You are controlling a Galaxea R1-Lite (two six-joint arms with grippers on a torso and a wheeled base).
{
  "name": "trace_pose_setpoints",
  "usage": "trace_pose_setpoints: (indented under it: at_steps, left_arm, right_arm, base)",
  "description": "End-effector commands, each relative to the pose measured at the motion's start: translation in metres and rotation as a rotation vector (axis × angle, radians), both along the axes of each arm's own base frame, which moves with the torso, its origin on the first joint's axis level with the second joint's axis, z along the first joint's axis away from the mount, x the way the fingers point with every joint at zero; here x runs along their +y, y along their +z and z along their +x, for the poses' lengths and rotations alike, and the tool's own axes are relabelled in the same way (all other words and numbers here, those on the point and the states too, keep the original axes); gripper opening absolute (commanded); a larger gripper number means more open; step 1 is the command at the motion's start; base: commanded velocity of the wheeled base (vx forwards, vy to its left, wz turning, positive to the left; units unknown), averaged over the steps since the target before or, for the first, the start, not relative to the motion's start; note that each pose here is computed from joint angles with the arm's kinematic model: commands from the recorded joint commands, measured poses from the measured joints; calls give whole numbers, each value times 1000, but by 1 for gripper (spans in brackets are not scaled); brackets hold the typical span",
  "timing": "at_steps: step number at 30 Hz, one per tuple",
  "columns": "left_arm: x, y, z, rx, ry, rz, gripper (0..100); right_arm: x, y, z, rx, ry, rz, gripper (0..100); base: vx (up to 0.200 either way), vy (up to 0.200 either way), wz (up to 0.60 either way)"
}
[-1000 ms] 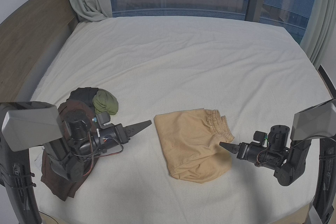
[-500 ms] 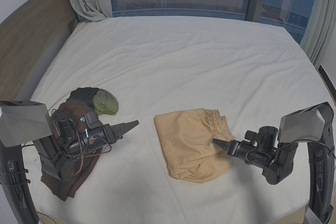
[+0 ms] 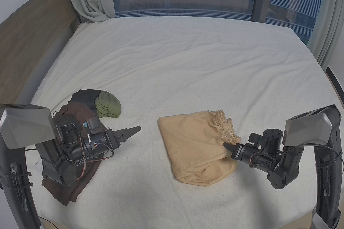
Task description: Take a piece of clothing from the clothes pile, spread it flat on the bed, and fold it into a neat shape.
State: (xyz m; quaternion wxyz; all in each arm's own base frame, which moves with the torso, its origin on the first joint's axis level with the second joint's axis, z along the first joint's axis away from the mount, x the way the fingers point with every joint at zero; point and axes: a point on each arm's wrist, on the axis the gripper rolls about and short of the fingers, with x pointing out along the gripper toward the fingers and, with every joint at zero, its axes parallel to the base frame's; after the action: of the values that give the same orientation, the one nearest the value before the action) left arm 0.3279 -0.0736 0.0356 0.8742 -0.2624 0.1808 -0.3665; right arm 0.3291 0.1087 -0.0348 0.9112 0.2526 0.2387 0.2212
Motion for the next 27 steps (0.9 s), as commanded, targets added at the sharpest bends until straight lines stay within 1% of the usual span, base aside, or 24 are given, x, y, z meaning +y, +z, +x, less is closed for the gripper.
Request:
trace_pose_setpoints:
  at_steps: [1, 4, 10, 11, 15, 19, 27]
  left_arm:
    - [0, -4, 0, 13, -1, 2, 100]
    - [-2, -6, 0, 18, -5, 4, 100]
    - [-1, -6, 0, 17, -5, 3, 100]
    - [-1, -5, 0, 14, -5, 3, 100]
    - [-2, -7, 0, 20, -8, 4, 100]
    - [-2, -7, 0, 20, -10, 4, 100]
    - [-2, -7, 0, 19, -10, 5, 100]
  right_arm:
    - [-2, 16, -8, -28, 10, -13, 0]
    - [-3, 12, -10, -31, 19, -46, 0]
    - [-5, -2, -6, -4, 18, -53, 0]
    - [-5, -1, -6, -7, 18, -52, 100]
    - [-5, 5, -7, -20, 17, -51, 100]
    - [-4, 20, -11, -50, 24, -42, 100]
    - [0, 24, -15, -56, 33, -42, 100]
  base:
    - [0, 0, 0]
    - [0, 0, 0]
    - [0, 0, 0]
    - [0, 0, 0]
    - [0, 0, 0]
    - [0, 0, 0]
    - [0, 0, 0]
